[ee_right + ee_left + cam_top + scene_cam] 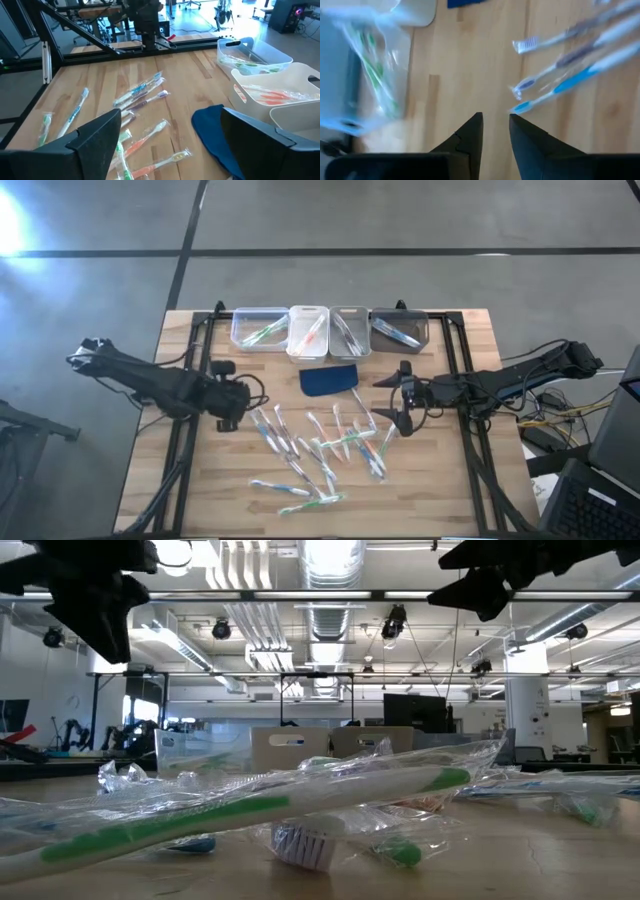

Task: Pick & Place Toothbrushes
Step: Put the blue toothbrush into the transparent black bin

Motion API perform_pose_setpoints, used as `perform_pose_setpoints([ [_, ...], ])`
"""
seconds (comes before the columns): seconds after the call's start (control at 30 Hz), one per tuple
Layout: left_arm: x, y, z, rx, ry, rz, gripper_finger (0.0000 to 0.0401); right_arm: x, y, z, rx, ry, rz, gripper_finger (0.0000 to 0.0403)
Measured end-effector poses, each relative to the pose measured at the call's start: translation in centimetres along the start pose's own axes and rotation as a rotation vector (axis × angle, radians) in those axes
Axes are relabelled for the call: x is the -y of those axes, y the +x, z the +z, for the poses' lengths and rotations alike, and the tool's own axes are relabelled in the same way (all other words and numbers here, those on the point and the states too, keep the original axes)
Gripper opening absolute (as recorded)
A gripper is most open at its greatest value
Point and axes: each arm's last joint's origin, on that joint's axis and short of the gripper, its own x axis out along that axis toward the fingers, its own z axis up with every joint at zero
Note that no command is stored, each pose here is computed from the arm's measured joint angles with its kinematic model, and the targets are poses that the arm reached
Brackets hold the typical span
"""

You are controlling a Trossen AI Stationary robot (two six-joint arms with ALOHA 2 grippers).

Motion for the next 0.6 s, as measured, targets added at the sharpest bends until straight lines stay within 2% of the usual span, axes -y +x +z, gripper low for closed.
perform_pose_setpoints([
  [0.23, 0.9, 1.8, 0.9, -0.091, 0.372, 0.028, 0.0099, 0.0, 0.0, -0.2, -0.007, -0.003, -0.002, 0.0308],
  [0.47, 1.7, 3.7, 1.6, -0.186, 0.560, 0.114, 0.0099, 0.1, 0.0, -0.4, -0.012, -0.004, -0.002, 0.0289],
  [0.6, 2.0, 4.9, 2.0, -0.243, 0.611, 0.134, 0.0099, 0.1, 0.1, -0.5, -0.014, -0.005, -0.003, 0.0278],
])
